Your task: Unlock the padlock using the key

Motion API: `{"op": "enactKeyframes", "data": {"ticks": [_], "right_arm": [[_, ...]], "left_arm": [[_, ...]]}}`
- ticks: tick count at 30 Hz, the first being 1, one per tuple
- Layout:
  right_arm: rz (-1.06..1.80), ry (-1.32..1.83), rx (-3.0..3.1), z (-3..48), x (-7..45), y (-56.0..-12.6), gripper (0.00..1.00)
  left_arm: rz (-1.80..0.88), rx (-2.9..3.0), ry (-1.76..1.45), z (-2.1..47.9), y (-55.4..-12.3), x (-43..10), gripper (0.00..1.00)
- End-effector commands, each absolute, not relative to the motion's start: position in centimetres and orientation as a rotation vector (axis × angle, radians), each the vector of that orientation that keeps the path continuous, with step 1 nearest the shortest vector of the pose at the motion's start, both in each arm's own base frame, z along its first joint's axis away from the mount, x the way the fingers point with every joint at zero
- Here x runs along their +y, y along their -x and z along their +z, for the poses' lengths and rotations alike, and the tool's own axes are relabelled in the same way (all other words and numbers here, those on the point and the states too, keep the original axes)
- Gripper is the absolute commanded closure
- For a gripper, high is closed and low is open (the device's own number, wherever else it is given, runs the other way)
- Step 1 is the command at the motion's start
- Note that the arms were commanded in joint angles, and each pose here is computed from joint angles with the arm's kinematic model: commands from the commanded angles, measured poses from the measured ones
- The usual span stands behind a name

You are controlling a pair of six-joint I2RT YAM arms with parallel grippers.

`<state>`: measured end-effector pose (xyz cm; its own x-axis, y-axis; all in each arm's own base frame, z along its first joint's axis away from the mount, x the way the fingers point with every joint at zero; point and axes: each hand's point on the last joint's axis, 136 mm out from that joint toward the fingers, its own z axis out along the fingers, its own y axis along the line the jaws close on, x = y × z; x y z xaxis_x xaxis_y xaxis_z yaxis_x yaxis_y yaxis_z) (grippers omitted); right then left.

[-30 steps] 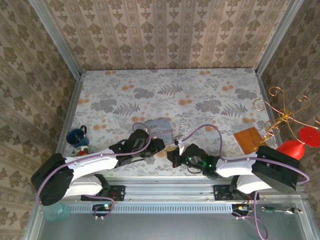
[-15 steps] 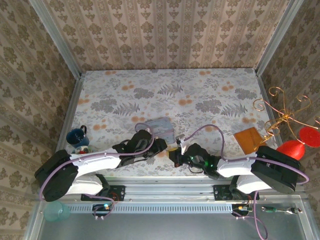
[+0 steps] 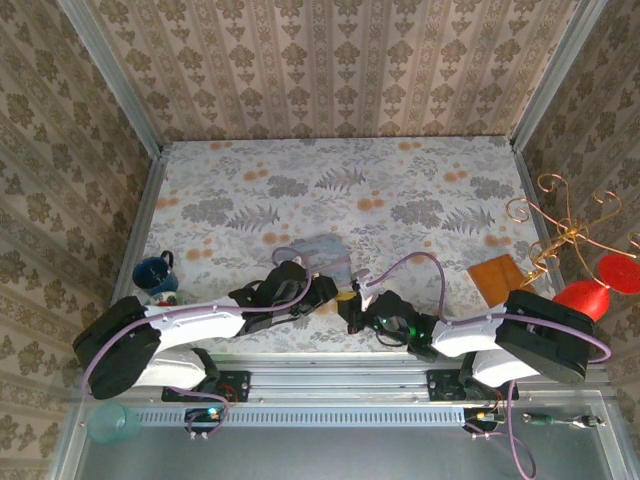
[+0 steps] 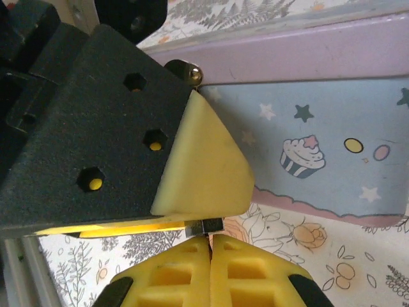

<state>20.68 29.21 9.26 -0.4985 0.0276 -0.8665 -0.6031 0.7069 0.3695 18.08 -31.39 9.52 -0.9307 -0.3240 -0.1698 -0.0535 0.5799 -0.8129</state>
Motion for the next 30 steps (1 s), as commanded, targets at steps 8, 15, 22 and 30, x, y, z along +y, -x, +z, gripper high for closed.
{"op": "enactKeyframes", "data": {"ticks": [8,15,22,30], "right_arm": [[0.955,0.303,1.734,16.6,29.9,-22.3,1.0],[0.916,0.394,1.88,13.6,29.4,-21.0,0.55],[0.795,0.446,1.987,10.1,27.3,-20.2,0.53],[0.715,0.606,1.861,10.7,28.5,-19.8,0.53]], "left_arm": [[-1.415,2.481,0.246,11.7,-16.9,-33.6,0.9],[-1.28,2.485,0.276,10.8,-18.8,-31.5,0.9],[-1.201,2.478,0.31,10.7,-20.4,-30.1,0.91],[-1.23,2.474,0.313,10.7,-20.4,-30.2,0.91]]}}
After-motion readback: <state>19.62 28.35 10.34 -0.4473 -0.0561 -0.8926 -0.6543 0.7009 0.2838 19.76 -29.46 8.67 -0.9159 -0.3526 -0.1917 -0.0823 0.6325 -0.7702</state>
